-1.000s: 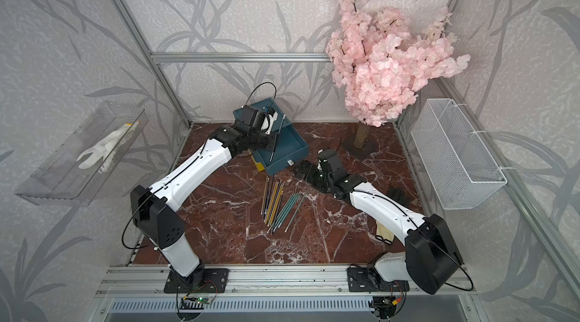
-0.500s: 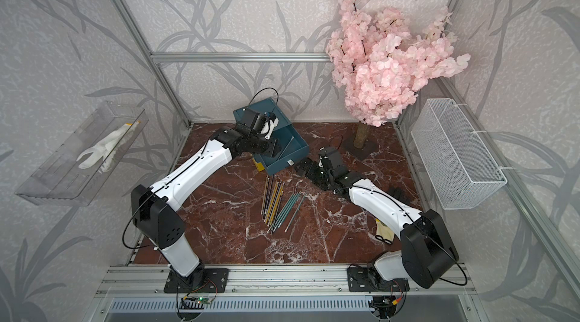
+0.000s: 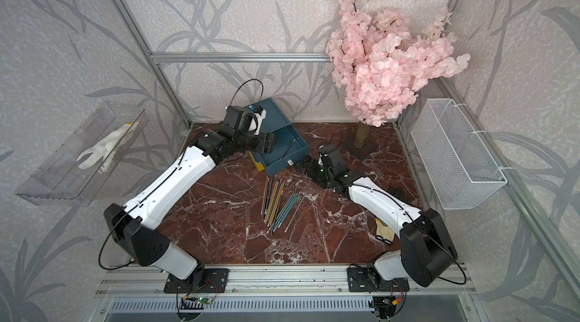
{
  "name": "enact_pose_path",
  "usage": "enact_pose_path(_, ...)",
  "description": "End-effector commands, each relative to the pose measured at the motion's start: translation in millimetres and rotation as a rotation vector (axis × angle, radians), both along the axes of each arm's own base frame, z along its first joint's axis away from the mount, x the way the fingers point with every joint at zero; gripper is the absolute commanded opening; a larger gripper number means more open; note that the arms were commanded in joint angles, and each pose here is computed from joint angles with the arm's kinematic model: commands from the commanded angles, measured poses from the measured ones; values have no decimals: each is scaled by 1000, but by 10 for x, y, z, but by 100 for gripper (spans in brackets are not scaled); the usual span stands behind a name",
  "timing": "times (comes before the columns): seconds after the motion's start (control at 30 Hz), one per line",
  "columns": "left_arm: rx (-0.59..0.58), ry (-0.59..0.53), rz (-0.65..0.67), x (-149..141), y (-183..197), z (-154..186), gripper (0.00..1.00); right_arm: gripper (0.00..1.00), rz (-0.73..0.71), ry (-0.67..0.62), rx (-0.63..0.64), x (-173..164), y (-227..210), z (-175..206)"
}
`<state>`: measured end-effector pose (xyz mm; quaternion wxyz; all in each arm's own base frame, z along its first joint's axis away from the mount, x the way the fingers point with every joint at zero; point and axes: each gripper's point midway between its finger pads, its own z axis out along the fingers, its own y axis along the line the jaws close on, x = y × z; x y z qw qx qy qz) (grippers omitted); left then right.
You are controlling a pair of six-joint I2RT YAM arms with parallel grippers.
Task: Please place the pencils in the drawer according to their color
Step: Pick up the pencil from the center of the board.
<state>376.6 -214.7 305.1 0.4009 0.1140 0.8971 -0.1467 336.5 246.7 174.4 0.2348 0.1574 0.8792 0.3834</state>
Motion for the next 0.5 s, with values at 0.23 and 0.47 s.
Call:
enact_pose_path(0.23,-8,50,243,-632,686,-554,95,98,12,13,2,-156,-55,62)
enact_pose_path(0.47,15,157,296,-893,851,-1153,100,97,44,35,-63,-357,-12,-72)
